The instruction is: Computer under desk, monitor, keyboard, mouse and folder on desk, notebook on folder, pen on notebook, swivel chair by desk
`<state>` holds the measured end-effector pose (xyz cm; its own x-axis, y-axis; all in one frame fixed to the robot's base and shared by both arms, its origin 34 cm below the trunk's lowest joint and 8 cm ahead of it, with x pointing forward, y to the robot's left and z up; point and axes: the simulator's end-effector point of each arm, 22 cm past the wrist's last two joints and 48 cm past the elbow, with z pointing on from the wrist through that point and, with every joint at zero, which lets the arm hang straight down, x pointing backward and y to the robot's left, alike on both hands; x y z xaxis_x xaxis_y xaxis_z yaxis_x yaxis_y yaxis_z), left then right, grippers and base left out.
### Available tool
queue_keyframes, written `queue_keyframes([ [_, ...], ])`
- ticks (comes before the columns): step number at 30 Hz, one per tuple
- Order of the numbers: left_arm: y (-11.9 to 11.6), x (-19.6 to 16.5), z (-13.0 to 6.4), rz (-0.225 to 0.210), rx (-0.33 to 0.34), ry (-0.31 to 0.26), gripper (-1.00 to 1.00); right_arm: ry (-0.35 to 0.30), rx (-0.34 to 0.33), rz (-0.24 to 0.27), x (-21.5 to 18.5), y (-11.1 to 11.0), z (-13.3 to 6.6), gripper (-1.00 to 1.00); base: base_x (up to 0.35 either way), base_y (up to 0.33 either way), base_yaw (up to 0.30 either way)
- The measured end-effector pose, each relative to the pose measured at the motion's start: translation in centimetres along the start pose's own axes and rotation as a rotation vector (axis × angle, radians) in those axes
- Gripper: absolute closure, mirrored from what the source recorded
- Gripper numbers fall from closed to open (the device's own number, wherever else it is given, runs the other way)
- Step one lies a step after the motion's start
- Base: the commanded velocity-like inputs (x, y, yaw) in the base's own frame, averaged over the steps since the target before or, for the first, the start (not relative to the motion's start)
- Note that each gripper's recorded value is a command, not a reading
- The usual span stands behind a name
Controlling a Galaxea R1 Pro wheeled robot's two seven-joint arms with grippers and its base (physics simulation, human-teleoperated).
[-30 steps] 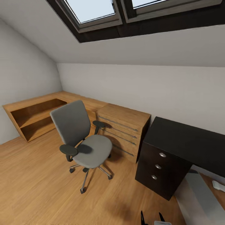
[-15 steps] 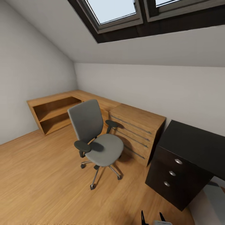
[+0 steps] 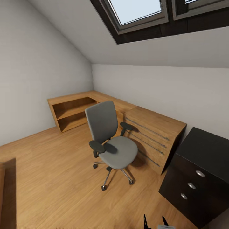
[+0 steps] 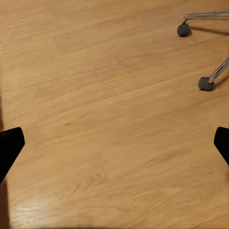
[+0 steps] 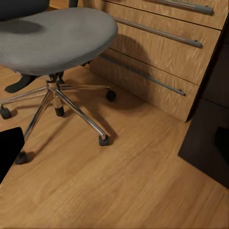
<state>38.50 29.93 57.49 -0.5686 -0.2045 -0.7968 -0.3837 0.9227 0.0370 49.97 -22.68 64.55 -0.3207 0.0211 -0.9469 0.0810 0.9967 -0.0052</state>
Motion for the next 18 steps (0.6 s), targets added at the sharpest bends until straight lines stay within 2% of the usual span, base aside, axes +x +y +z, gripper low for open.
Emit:
queue_keyframes([
  [18, 0.01, 0.04, 0.0, 0.001, 0.0, 0.002, -1.0, 0.01, -0.003, 0.0, 0.23, 0.18, -0.05, -1.0, 0.0, 0.0, 0.278],
])
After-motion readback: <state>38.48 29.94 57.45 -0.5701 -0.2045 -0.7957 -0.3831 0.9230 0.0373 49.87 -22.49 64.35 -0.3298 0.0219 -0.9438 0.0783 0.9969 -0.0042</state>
